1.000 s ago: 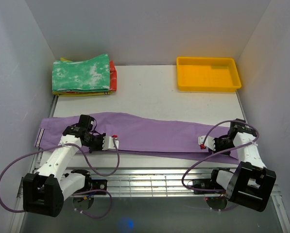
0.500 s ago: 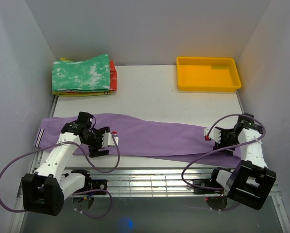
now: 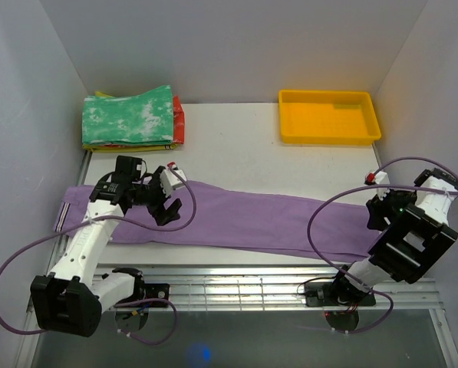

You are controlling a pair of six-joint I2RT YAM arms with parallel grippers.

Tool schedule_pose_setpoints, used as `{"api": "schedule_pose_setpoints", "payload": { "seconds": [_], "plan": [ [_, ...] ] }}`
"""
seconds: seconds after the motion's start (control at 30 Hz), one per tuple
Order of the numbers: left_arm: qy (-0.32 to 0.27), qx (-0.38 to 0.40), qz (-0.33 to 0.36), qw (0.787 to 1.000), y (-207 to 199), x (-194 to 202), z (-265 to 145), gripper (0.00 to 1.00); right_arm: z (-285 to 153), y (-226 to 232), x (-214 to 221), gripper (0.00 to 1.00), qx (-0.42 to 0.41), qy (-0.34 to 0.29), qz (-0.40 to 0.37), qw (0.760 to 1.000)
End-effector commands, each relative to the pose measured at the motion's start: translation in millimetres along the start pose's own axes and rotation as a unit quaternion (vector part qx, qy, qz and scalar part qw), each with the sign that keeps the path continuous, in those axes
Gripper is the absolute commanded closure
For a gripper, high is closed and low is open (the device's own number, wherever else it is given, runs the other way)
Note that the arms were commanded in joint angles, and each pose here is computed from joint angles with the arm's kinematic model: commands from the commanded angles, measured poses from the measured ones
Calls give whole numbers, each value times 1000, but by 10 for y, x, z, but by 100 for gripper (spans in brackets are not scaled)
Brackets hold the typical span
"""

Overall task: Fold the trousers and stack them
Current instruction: Fold the trousers

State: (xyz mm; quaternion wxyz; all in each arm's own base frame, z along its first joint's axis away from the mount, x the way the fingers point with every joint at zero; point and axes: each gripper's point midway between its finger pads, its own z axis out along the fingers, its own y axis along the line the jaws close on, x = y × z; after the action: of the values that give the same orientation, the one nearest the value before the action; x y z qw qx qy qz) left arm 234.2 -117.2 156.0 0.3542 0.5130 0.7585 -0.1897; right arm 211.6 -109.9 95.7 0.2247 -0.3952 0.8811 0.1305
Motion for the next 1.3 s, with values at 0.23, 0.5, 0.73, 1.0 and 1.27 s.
{"api": "schedule_pose_setpoints", "payload": {
  "seconds": [0.23,0.5,0.73,1.0,1.27],
  "plan": [
    [30,-69,-190,979,352,193,297,2,578,395,520,42,-4,80,114,990],
    [25,-49,-197,979,324,94,291,2,770,-59,1036,48,60,184,96,976],
    [43,-141,-252,957,659,137,189,2,647,-1017,1029,50,139,218,91,962],
    [78,-168,-284,941,869,200,-28,2,462,-1407,-10,45,202,137,-13,970],
    [118,-159,-350,916,862,702,-509,15,506,-266,-1483,44,53,-28,-81,995]
  ]
}}
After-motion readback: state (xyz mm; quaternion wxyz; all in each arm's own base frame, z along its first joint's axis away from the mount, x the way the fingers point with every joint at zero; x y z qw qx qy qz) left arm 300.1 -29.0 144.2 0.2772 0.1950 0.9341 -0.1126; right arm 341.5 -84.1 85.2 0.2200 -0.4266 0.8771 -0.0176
